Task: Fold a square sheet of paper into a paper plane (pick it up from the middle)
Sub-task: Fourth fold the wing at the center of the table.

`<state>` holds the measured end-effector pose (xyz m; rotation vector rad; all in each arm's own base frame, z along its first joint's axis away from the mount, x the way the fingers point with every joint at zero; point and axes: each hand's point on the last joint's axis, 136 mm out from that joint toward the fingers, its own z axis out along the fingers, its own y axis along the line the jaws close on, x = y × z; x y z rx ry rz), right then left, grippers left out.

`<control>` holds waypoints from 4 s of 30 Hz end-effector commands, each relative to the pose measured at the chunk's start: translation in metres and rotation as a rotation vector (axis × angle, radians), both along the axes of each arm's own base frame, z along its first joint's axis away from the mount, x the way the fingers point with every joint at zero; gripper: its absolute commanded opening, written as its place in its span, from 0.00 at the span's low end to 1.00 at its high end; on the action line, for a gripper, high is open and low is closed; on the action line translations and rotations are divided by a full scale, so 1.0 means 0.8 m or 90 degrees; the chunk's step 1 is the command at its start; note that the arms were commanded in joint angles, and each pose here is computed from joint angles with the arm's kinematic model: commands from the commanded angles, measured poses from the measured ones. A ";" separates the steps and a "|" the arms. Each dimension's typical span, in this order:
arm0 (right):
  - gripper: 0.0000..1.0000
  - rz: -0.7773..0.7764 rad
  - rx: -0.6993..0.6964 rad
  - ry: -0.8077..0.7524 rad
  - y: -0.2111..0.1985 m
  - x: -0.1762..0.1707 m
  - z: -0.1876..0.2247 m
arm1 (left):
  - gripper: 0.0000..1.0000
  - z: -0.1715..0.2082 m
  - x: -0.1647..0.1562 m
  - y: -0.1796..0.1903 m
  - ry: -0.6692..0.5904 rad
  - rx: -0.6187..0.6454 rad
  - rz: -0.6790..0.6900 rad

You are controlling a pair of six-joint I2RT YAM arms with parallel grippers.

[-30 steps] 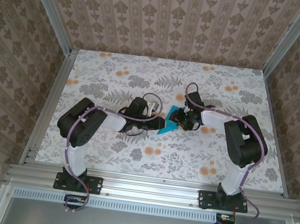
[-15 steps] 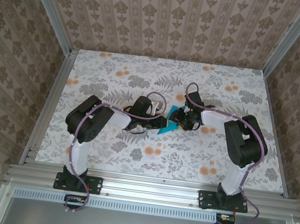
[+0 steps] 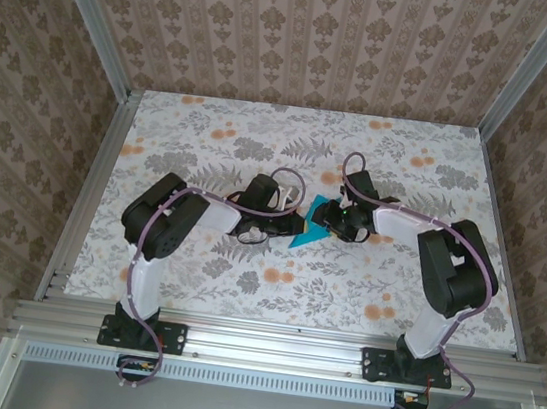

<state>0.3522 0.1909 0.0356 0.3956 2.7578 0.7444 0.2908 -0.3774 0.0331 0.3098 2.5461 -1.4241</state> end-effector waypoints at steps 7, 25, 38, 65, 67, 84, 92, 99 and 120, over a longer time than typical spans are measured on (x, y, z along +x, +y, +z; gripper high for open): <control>0.50 0.044 0.001 0.013 0.004 -0.003 -0.006 | 0.05 -0.007 -0.002 -0.008 0.048 -0.007 -0.017; 0.45 0.057 -0.033 0.038 -0.003 0.005 -0.028 | 0.04 -0.016 0.002 -0.003 0.088 0.004 -0.005; 0.45 0.000 -0.130 0.143 -0.036 -0.017 -0.078 | 0.09 -0.017 0.001 -0.002 0.089 0.007 -0.009; 0.44 -0.046 -0.210 0.228 -0.065 -0.043 -0.111 | 0.31 0.049 -0.015 0.029 0.032 -0.018 0.010; 0.44 -0.048 -0.210 0.231 -0.064 -0.043 -0.112 | 0.31 0.051 -0.019 0.024 0.018 -0.014 0.002; 0.48 -0.070 -0.227 0.269 -0.070 -0.053 -0.122 | 0.31 0.029 -0.024 -0.002 -0.013 0.021 -0.012; 0.49 -0.071 -0.234 0.278 -0.072 -0.055 -0.125 | 0.29 0.014 -0.021 0.008 -0.010 0.063 0.005; 0.50 -0.071 -0.238 0.281 -0.073 -0.055 -0.127 | 0.28 0.008 -0.020 0.013 -0.011 0.084 0.008; 0.53 -0.040 -0.273 0.289 -0.072 -0.059 -0.136 | 0.28 -0.003 -0.029 0.014 0.007 0.092 -0.002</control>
